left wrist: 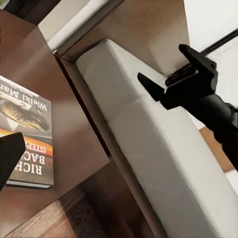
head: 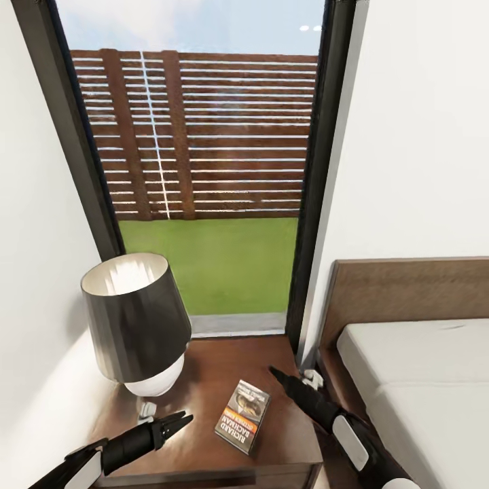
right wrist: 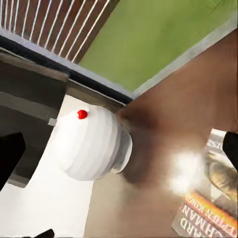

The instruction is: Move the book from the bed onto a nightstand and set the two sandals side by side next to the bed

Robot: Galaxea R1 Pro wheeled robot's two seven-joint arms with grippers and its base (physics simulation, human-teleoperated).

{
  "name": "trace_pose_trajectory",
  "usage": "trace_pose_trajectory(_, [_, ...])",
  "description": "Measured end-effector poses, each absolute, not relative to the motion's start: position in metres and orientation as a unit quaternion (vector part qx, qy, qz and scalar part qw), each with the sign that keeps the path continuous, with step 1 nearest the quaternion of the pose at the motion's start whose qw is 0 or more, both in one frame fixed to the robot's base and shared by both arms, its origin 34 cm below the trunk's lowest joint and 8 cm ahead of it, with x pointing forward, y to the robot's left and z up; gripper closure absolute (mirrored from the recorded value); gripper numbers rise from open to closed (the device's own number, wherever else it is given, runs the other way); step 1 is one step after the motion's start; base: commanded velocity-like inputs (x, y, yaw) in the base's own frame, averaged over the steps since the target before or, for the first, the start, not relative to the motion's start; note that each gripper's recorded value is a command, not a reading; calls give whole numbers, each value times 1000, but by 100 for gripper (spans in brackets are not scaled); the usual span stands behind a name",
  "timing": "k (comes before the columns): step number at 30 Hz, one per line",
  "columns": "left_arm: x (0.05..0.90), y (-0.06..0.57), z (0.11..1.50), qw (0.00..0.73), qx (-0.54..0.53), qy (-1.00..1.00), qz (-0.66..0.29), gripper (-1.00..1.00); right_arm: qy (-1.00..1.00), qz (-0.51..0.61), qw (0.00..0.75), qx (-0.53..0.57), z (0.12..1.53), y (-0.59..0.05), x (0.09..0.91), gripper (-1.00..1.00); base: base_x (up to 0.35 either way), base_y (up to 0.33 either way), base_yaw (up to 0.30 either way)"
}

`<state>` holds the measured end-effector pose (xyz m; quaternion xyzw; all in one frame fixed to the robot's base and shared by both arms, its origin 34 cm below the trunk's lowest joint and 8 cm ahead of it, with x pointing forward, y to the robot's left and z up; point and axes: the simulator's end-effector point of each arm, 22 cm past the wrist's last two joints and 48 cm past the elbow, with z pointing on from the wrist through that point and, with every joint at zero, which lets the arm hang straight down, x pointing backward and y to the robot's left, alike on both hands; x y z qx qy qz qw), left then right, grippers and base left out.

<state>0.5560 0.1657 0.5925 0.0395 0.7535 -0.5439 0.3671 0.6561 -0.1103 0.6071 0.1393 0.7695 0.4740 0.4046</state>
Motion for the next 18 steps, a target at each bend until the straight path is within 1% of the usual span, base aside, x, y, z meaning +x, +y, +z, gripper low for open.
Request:
trace_pose_trajectory(4, [552,169,591,359,34,762,-538,-100,766,470,429,91,621,-181,649,-100,0,0,0])
trace_pose_trajectory(6, [535,177,569,340,38,784,-519,-100,767,476,423,77,618,-223,630,-100,0,0,0])
trace_pose_trajectory(13, [505,189,538,336,38,813,-474,-100,797,420,421,106,568,-269,586,-100,0,0,0])
trace_pose_trajectory(18, [488,199,527,342,40,827,-445,-100,809,403,408,124,555,-278,566,-100,0,0,0])
